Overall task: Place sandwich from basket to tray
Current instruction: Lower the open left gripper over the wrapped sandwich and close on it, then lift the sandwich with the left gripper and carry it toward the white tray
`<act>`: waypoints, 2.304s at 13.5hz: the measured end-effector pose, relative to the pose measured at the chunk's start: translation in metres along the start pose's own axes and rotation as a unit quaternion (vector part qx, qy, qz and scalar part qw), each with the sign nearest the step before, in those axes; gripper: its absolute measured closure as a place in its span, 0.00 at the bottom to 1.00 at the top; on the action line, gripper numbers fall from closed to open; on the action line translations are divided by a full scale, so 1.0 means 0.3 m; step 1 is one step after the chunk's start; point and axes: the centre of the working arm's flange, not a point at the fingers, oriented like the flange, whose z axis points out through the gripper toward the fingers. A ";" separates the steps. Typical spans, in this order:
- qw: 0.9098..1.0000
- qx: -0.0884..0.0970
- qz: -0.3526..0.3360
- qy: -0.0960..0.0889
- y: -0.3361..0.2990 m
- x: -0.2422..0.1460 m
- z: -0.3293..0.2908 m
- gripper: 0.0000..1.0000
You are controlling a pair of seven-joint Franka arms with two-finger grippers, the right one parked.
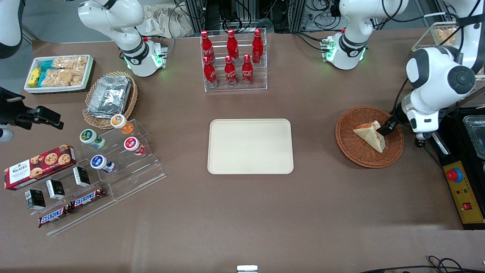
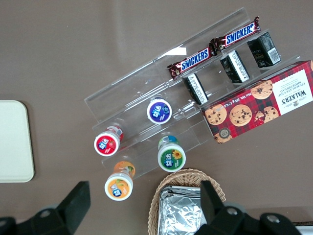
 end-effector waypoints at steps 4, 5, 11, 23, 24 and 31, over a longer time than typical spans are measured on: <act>1.000 -0.005 -0.002 0.006 -0.034 -0.023 0.130 0.00; 1.000 -0.007 -0.003 0.008 -0.041 -0.028 0.162 0.00; 1.000 -0.009 -0.004 0.015 -0.072 -0.049 0.324 0.00; 0.999 -0.017 0.022 0.018 -0.060 -0.028 0.201 0.70; 0.999 -0.015 0.030 0.013 -0.059 -0.020 0.128 0.75; 0.997 0.000 0.073 -0.007 -0.021 0.051 -0.545 0.75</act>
